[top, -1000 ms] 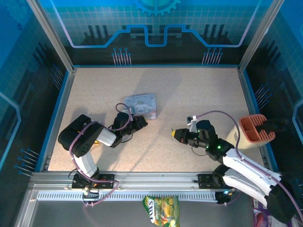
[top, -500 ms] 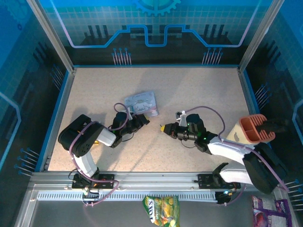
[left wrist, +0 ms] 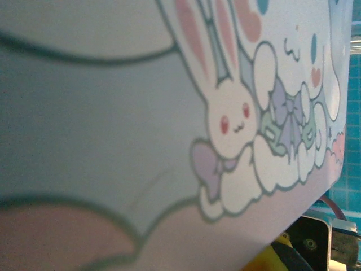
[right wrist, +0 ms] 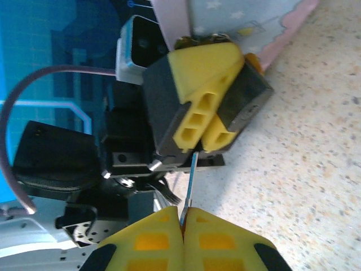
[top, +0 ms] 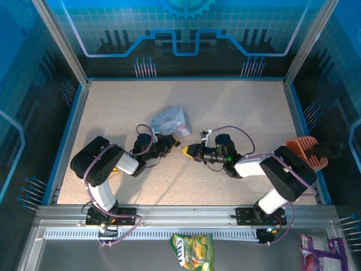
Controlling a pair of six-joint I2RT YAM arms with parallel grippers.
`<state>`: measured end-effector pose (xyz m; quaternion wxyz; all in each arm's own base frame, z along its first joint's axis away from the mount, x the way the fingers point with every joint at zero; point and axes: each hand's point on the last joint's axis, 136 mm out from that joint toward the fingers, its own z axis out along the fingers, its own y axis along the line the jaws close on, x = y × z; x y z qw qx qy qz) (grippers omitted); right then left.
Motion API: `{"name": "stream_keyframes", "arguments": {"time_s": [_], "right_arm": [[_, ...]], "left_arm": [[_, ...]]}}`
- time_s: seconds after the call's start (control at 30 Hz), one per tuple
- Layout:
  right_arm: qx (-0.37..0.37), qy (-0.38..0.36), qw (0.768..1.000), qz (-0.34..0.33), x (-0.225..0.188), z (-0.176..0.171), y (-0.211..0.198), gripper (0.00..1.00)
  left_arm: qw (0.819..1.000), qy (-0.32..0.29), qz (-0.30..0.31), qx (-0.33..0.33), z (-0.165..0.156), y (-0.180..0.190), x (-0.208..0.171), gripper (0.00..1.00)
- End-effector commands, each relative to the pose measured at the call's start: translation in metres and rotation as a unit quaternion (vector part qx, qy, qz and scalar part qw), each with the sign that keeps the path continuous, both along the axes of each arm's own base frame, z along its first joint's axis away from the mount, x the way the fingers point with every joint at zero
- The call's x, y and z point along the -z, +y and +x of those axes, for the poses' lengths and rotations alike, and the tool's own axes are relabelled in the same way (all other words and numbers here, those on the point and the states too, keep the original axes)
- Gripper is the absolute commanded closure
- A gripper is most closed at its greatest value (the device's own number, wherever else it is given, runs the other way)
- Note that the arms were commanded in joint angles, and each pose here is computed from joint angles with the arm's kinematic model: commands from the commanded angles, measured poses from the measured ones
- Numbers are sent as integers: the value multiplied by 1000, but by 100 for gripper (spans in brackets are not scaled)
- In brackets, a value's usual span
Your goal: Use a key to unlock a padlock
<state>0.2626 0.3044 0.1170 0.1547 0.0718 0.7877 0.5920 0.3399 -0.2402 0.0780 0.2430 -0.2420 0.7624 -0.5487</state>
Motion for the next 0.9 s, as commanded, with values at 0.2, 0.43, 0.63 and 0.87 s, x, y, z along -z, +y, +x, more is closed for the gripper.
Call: {"name": "stream_keyframes", "arguments": {"time_s": [0.2, 0.43, 0.63, 0.87], "right_arm": [[-11, -10, 998, 69, -5, 12, 10, 100], [-11, -10, 998, 61, 6, 14, 5, 100], [-11, 0, 996, 85, 15, 15, 5, 100], [-17, -6, 996, 82, 16, 13, 0, 100]], "left_arm": [[999, 28, -36, 16, -7, -5, -1, 97], [998, 28, -51, 9, -7, -1, -5, 97], [998, 29, -59, 7, -6, -2, -8, 98], [998, 29, -52, 6, -7, 0, -9, 98]]}}
